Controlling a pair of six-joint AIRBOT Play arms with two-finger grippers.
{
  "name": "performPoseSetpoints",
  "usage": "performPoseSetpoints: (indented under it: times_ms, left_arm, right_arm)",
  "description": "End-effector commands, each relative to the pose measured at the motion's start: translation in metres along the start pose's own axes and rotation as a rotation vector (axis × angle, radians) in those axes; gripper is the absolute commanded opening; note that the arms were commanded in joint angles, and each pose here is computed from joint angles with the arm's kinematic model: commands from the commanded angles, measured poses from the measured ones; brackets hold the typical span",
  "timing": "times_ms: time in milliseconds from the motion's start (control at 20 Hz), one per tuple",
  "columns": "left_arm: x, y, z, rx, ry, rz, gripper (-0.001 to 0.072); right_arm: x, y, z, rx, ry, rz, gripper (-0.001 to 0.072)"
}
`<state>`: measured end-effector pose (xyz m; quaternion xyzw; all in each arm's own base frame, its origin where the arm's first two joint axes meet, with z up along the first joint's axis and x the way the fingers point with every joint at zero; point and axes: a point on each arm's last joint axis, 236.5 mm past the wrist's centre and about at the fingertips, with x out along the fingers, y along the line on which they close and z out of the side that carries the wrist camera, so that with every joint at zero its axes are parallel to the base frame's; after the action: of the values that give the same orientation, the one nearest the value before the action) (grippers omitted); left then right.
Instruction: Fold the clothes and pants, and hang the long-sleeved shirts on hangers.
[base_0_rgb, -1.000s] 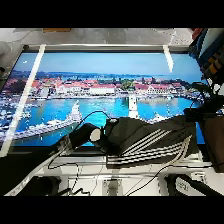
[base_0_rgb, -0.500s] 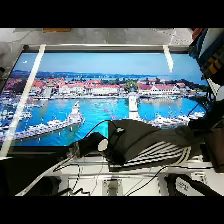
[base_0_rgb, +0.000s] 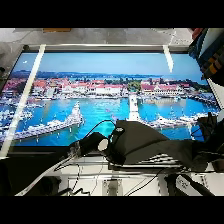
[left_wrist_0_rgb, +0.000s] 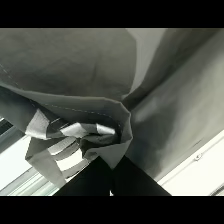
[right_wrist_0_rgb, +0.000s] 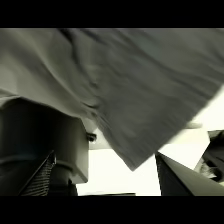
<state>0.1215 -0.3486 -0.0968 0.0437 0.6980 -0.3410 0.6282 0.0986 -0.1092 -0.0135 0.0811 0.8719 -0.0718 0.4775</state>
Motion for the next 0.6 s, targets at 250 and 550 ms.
performPoseSetpoints:
  times_ms: [250,550]
  left_arm:
    - [-0.005,0.005,-0.009,0.113,0.054,0.003,0.0702]
    - [-0.051,0.034,0.042,0.085,-0.024,-0.018,0.0702]
  right_arm:
    - [-0.004,-0.005,-0.003,0.056,-0.007,0.011,0.0700]
    - [-0.032,-0.013,0.006,0.079,-0.085,-0.005,0.0700]
